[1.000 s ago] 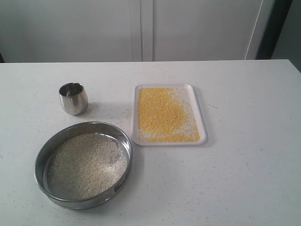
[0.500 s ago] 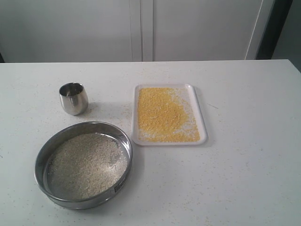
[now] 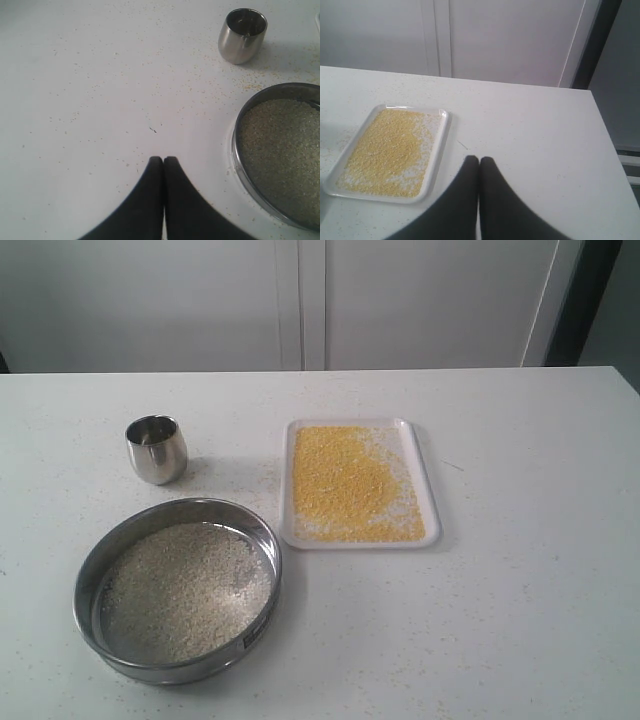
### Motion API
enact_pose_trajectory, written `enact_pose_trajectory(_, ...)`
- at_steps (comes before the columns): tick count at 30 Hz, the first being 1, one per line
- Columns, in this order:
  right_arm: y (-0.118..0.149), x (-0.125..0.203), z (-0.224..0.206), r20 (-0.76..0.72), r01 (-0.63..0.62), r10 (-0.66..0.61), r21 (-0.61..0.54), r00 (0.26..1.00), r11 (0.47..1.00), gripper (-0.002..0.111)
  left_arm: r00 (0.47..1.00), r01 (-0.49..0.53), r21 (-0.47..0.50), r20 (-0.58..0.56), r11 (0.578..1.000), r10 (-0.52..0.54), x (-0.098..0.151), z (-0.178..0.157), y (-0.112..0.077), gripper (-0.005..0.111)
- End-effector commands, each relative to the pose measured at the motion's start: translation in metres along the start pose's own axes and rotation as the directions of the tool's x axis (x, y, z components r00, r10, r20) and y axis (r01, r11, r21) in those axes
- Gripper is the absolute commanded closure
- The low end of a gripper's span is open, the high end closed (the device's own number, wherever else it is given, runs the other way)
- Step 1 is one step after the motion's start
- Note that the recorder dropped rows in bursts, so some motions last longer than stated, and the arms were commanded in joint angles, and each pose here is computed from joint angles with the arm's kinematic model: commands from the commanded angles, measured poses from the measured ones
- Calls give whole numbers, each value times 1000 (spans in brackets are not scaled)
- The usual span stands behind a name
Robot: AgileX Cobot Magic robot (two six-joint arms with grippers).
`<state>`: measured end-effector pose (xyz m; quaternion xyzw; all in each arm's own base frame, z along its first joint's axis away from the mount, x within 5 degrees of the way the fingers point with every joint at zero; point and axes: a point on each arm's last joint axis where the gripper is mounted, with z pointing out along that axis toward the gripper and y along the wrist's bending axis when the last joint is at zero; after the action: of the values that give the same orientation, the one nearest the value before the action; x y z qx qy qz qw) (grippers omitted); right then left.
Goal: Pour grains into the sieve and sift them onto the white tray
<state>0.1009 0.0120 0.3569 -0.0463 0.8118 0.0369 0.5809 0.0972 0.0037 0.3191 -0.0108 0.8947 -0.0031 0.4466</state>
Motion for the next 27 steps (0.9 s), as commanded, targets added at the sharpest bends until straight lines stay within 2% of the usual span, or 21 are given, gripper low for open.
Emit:
enact_pose_trajectory(1,-2,0,0,14,15,-16,16,1000,1000,108,1000,-1,3,-3,1000,1,2,-1,0,107)
enact_pose_trajectory(22,-2,0,0,14,15,-16,16,1000,1000,108,1000,-1,3,-3,1000,1,2,-1,0,107)
enact_pose_trajectory(27,-2,9,-2,9,17,-17,16,1000,1000,108,1000,-1,3,-3,1000,1,2,-1,0,107)
